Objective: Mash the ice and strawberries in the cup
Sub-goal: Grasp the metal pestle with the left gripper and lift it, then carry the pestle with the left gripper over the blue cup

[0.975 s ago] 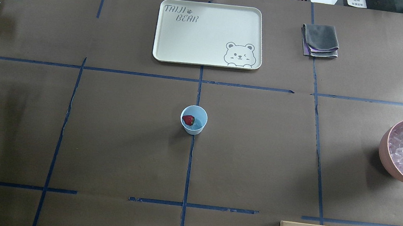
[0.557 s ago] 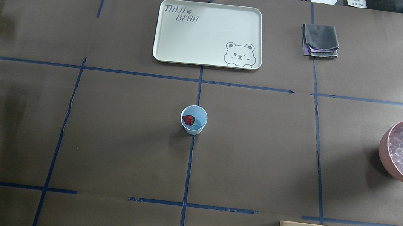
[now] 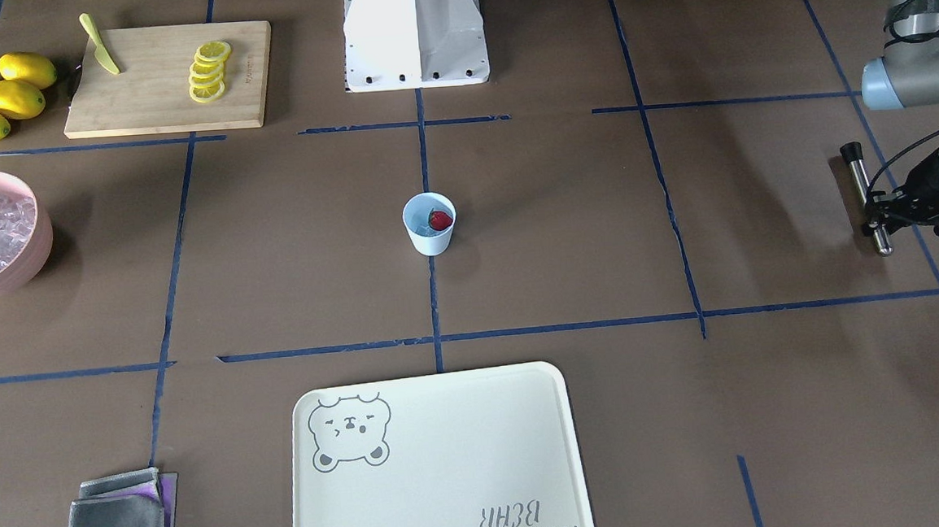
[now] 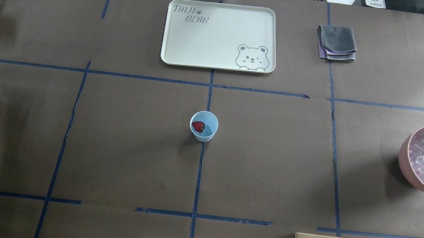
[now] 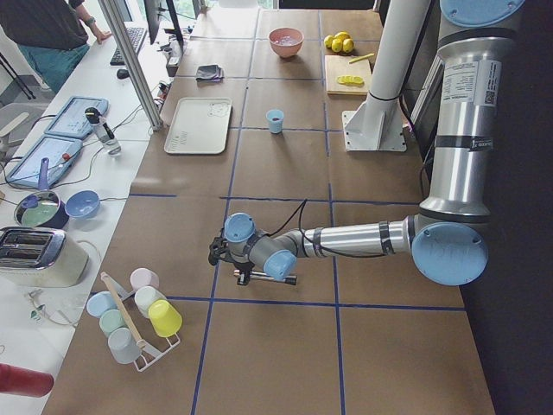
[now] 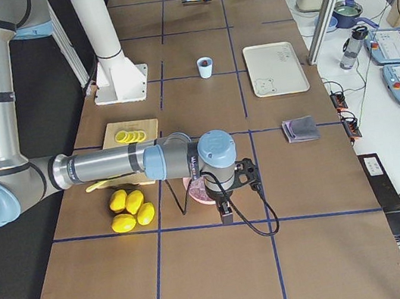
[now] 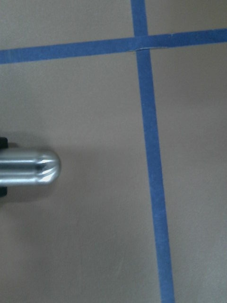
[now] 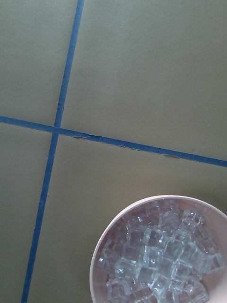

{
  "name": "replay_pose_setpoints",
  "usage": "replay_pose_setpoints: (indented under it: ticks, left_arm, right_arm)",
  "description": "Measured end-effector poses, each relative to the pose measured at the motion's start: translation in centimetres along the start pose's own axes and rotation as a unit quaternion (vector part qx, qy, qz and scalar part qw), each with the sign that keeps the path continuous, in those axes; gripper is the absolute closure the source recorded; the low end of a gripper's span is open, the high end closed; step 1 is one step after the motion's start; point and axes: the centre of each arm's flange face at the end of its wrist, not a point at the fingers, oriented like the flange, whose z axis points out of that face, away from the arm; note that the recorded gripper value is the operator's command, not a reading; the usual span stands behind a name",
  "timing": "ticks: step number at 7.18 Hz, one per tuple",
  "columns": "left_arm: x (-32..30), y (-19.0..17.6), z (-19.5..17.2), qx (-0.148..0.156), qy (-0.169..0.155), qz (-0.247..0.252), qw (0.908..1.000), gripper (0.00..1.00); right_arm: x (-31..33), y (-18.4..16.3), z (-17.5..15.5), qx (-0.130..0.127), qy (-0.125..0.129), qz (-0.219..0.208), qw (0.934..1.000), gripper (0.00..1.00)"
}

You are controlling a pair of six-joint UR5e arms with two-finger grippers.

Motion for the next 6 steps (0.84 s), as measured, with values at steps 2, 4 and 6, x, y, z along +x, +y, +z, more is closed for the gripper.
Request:
replay_pose_setpoints:
  ticks: [2, 4, 6]
  left_arm:
    - [5.2, -2.1, -5.5, 0.053, 0.029, 0.045, 0.9971, 0.99]
    - [13.6, -6.7, -14.0, 0.148, 0.075, 0.120, 0.9788, 0.98]
    - [20.8, -9.5, -20.5, 0.240, 0.134, 0.167, 0.9469, 1.00]
  right_arm:
    - [-0.2, -0.1, -0.2, 0.002, 0.000, 0.001, 1.0000, 0.00]
    - [-0.3, -0.1, -0.3, 0.003, 0.000, 0.001, 1.0000, 0.00]
    - [-0.3, -0.1, -0.3, 0.003, -0.001, 0.001, 1.0000, 0.00]
